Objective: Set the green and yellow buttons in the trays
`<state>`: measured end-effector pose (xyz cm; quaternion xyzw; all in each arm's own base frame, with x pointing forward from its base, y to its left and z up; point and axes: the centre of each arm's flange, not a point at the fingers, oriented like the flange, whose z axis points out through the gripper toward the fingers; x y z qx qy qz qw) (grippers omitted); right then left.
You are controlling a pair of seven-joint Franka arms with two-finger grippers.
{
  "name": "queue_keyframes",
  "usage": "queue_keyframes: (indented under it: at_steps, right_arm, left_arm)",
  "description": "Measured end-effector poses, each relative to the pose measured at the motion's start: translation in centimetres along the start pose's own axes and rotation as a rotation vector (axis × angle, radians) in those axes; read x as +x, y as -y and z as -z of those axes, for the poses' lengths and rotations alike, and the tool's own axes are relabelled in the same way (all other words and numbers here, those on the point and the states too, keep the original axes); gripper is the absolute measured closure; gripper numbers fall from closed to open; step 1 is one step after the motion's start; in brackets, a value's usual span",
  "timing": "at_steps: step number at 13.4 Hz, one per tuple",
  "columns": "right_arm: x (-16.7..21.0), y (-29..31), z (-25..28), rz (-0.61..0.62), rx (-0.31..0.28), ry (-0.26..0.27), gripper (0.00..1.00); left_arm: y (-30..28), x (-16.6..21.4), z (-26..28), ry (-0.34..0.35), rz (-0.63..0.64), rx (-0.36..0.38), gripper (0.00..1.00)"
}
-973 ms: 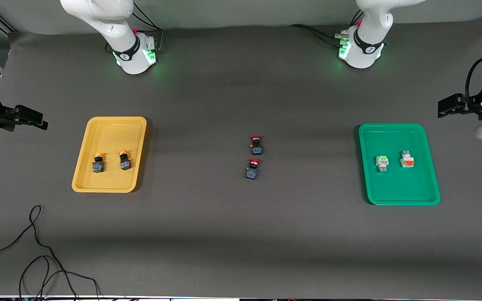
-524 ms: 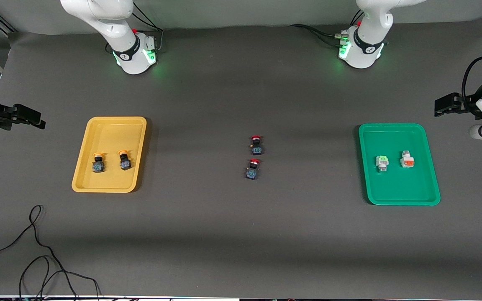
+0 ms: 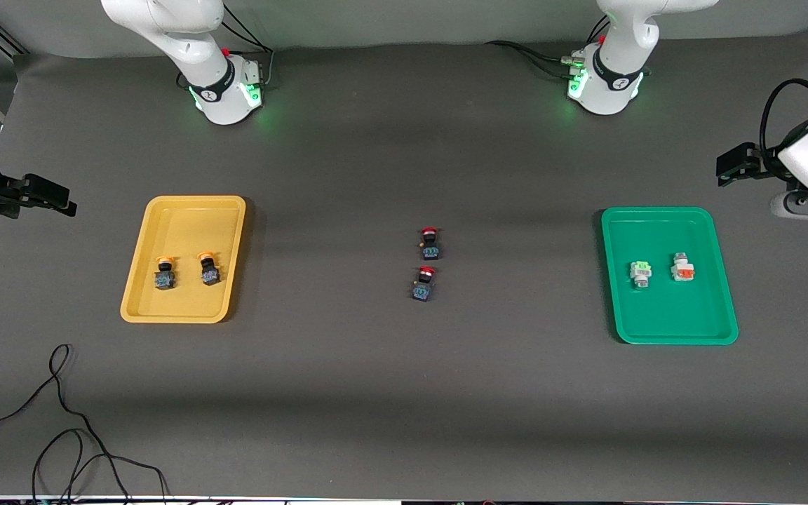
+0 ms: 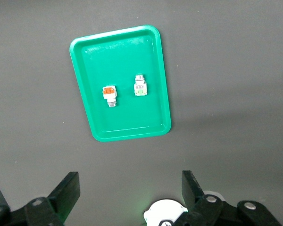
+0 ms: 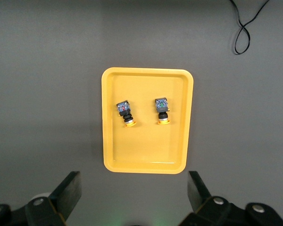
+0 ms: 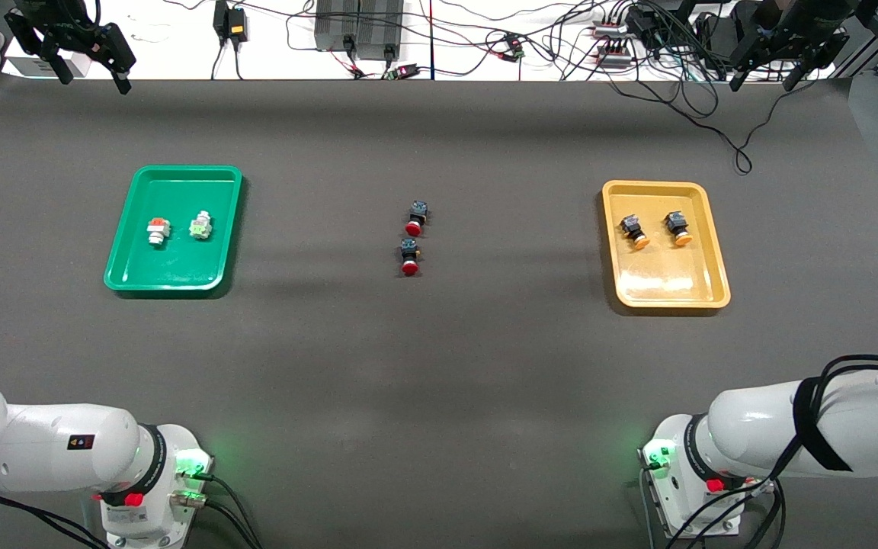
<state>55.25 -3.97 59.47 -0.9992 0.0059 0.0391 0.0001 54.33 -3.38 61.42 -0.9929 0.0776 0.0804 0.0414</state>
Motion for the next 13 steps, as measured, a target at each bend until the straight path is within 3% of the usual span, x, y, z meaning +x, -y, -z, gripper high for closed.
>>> queue_keyframes:
  at_steps: [13]
  right_arm:
    - [0.0, 0.1, 0.4, -0.003, -0.001, -0.010, 0.00]
  left_arm:
    - [-0.1, 0.0, -1.5, -0.002, 0.000, -0.015, 0.02]
